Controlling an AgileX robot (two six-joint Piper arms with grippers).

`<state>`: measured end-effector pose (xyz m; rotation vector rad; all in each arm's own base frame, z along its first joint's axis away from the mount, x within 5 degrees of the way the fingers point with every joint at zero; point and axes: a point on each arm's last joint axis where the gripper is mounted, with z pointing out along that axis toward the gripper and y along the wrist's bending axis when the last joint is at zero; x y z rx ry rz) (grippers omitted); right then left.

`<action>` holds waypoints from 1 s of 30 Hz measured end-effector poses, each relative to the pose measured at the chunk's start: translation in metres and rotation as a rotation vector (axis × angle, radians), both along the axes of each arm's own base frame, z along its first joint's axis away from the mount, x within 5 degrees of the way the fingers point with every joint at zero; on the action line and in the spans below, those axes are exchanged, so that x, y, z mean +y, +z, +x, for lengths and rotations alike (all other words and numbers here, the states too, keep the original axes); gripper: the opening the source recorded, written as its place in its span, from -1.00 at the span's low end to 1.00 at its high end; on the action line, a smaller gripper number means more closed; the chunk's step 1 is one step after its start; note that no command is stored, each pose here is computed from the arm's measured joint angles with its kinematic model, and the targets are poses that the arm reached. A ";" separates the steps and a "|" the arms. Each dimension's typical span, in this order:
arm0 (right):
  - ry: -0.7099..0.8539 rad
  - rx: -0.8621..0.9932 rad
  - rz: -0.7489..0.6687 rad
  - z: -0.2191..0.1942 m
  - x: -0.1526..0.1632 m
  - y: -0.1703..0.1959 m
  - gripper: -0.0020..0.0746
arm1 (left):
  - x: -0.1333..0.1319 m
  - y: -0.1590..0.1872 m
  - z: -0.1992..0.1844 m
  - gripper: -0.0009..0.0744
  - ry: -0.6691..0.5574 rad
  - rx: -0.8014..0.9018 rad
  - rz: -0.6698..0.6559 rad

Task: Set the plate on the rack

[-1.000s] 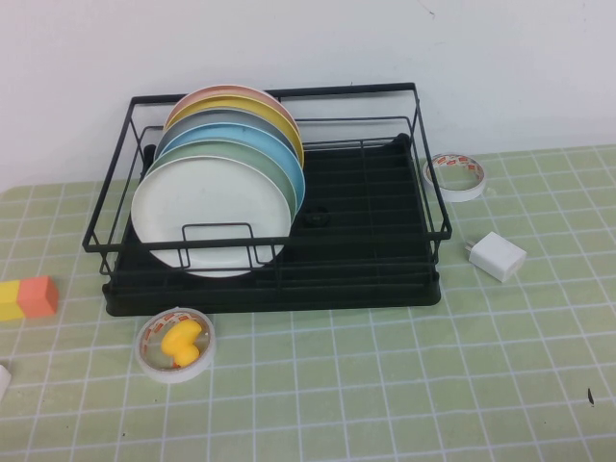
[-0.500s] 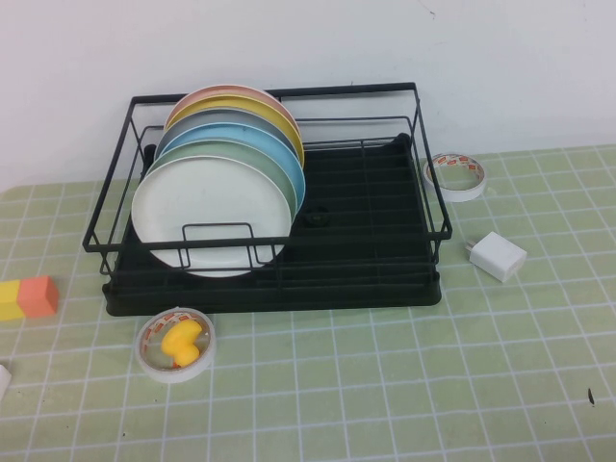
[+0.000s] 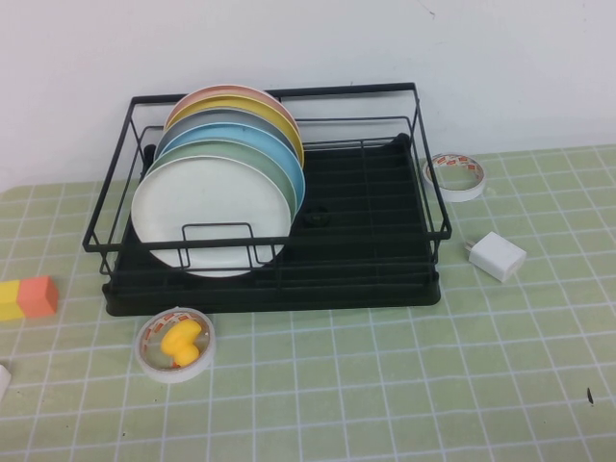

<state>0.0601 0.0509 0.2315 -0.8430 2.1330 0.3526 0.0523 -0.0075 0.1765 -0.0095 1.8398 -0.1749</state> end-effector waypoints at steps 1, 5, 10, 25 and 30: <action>0.021 -0.047 -0.042 0.000 -0.002 0.001 -0.95 | 0.000 0.000 0.000 -0.98 0.000 0.000 -0.002; -0.033 -0.189 -0.117 -0.001 -0.017 0.006 -0.95 | 0.000 0.000 0.000 -0.98 0.000 0.000 -0.004; -0.216 -0.290 -0.105 -0.008 -0.033 0.013 -0.95 | 0.000 0.000 0.000 -0.98 0.000 0.000 -0.004; -0.727 -0.532 -0.038 -0.007 -0.057 -0.034 -0.95 | 0.000 0.000 0.000 -0.98 0.000 0.000 -0.005; -0.748 -0.490 -0.040 -0.007 -0.058 -0.055 -0.95 | 0.000 0.000 0.000 -0.98 -0.001 0.001 -0.005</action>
